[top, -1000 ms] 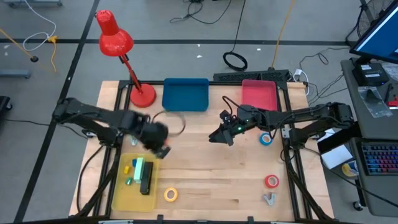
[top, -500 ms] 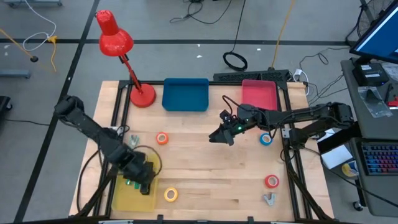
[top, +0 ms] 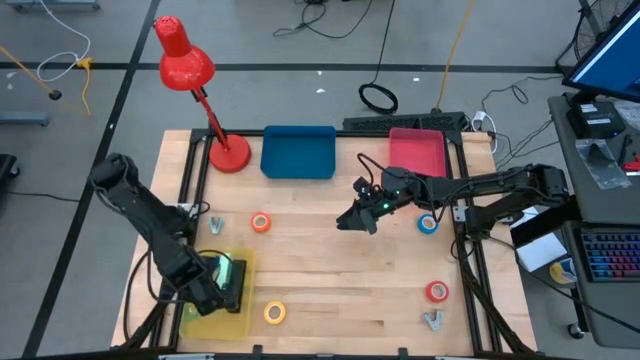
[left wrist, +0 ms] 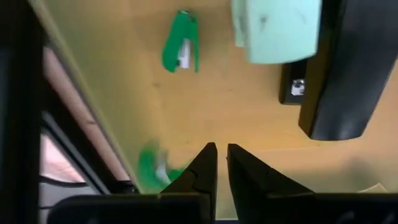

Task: Pick and place Stapler, Stapler remover, tape
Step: Put the green stapler into the yellow bin, then put the blue staple remover into the red bin

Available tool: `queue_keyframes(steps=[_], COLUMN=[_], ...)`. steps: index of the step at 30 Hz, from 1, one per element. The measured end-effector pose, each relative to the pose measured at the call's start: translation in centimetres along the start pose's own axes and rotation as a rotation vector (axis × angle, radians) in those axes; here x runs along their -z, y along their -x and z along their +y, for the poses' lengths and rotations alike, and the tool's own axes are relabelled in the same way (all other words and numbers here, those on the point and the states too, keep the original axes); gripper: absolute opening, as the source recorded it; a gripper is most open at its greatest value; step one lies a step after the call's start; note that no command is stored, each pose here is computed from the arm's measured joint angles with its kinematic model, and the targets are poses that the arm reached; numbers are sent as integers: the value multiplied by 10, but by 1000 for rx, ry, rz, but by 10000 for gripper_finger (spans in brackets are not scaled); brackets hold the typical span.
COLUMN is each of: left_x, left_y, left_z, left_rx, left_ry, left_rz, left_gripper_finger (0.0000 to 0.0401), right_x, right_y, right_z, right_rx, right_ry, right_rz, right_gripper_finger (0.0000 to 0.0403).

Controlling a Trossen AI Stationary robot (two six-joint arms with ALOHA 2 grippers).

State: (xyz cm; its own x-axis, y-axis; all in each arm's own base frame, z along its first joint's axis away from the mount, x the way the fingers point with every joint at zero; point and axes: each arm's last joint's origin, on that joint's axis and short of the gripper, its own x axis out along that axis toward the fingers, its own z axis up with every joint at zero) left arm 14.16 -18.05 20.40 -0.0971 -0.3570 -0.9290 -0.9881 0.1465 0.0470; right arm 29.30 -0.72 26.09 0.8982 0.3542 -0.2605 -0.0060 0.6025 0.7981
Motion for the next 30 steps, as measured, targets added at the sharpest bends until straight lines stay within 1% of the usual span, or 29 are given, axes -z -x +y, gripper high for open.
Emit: queue_keyframes(steps=[5, 9, 11, 13, 17, 20, 22, 28, 30], left_x=[3, 4, 4, 3, 3, 1, 0, -9, -17], left_y=[-11, -14, -14, -14, -12, -5, 2, 33, 43], left_z=[-9, -11, -12, -12, -12, -12, -11, -6, -3], left_rx=[7, 16, 22, 35, 71, 154, 238, 545, 605], left_ry=[-45, -41, -36, -32, -31, -36, -46, -113, -124], left_rz=[4, 7, 8, -5, -35, -82, -127, -362, -448], left_gripper_finger=[24, 5, 2, 6, 27, 43, 51, 61, 60], right_x=[0, 0, 0, 0, 0, 0, 0, -1, -1], right_y=[0, 0, 0, 0, 0, 0, 0, 0, 0], right_z=[0, 0, 0, 0, 0, 0, 0, 0, 0], right_rx=[0, 0, 0, 0, -1, -1, 0, -5, -1], right_ry=[2, 1, 1, 1, 1, 0, 0, 6, 6], right_rz=[0, 0, 0, 0, 0, 0, 0, -7, -10], right_gripper_finger=[206, 207, 206, 206, 208, 206, 204, 206, 207])
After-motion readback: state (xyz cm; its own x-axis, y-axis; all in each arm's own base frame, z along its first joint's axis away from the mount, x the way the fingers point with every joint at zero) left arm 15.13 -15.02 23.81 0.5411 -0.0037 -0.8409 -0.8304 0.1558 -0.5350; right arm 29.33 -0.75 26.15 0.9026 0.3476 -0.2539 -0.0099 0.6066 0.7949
